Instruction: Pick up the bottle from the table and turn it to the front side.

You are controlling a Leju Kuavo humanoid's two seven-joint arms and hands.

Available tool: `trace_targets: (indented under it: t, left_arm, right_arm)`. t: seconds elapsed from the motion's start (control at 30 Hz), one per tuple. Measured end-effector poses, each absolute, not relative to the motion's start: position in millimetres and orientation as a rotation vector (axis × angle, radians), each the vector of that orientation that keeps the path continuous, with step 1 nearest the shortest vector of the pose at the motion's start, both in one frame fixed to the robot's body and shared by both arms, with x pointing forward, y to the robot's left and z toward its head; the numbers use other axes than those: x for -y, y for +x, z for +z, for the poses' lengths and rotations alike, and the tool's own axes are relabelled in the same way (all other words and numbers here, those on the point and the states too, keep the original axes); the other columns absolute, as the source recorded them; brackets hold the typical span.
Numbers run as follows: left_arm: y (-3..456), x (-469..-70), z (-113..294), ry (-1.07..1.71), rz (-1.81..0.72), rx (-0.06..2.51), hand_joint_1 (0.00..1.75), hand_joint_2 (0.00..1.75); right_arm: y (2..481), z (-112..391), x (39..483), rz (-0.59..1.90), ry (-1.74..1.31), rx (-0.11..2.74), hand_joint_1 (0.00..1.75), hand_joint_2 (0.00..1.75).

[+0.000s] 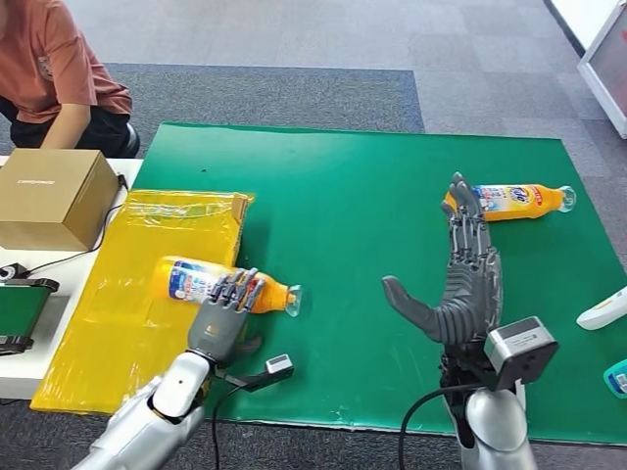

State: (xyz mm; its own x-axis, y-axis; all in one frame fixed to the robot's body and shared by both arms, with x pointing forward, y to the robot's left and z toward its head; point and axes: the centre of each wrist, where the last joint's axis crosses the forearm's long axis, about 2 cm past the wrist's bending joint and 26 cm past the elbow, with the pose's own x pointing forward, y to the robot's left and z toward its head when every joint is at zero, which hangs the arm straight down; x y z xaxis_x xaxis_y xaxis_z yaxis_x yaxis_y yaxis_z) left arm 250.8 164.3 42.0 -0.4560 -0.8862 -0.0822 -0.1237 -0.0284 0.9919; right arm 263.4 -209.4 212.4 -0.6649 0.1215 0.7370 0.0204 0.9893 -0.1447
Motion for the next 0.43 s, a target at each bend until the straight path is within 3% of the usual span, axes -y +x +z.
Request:
trace_targets:
  t: [0.43]
  left_arm:
    - [238.6,-155.5,60.5,0.93,-1.325,1.724,0.0,0.0]
  right_arm:
    - [254.8,205.5,208.6,0.222,-0.088,2.242,0.0,1.75]
